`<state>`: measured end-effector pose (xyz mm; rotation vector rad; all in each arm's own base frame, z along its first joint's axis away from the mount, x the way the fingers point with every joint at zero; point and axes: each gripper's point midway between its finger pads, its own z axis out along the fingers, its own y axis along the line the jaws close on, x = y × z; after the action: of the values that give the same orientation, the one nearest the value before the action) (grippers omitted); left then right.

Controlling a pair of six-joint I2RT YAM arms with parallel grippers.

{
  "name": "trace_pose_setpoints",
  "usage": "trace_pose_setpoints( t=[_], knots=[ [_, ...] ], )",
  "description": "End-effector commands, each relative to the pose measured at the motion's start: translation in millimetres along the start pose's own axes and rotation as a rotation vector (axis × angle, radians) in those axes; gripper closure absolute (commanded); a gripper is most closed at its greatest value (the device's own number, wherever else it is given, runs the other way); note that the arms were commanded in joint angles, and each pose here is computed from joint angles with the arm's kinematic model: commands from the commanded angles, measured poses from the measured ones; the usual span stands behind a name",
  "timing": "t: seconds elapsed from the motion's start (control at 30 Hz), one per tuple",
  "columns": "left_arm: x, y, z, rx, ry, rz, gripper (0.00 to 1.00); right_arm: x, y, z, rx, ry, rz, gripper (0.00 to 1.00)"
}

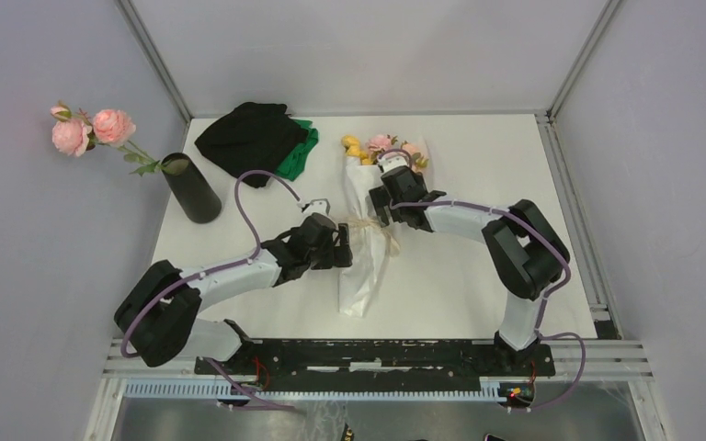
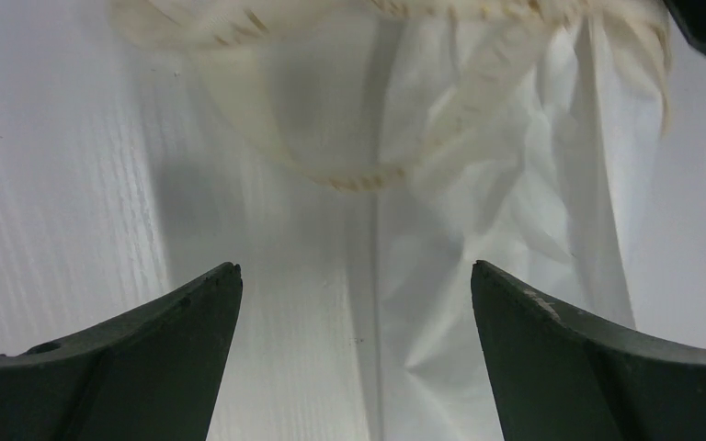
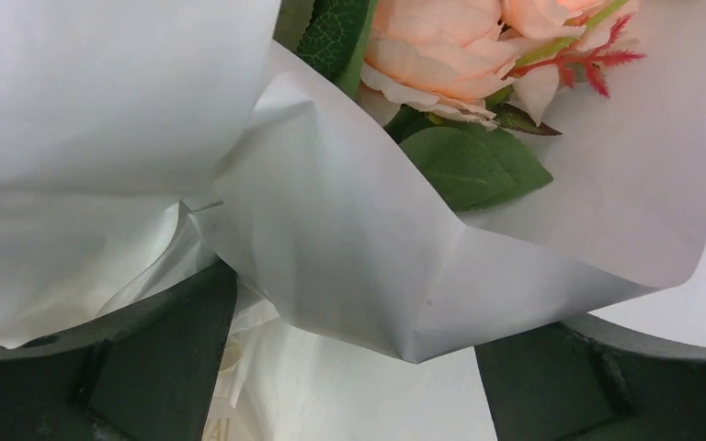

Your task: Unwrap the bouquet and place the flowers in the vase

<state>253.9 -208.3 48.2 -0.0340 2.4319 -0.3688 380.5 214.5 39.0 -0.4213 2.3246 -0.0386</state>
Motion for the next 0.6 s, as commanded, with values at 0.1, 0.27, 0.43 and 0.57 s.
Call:
trace_pose_setpoints(
  t=[0.1,0.27,0.43,0.57],
  knots=[
    [-8,-10,11,-0.027,-0.042,-0.030,0.00,-34,11,22,0.002,-0.020,-0.012,0.02],
    [-28,-14,3,-0.031,-0.095,-0.022,0.00,-46,-2,-9,0.010,-0.103,0.013,0.02],
    [-43,-21,-4,-0.011,-0.135,-0.018,0.00,-61,3,-51,-0.054,-0.198,0.014,0.10],
    [-65,-21,-17,-0.030,-0.206,-0.026,0.00,-64,25,-73,-0.148,-0.238,-0.023,0.23]
  ],
)
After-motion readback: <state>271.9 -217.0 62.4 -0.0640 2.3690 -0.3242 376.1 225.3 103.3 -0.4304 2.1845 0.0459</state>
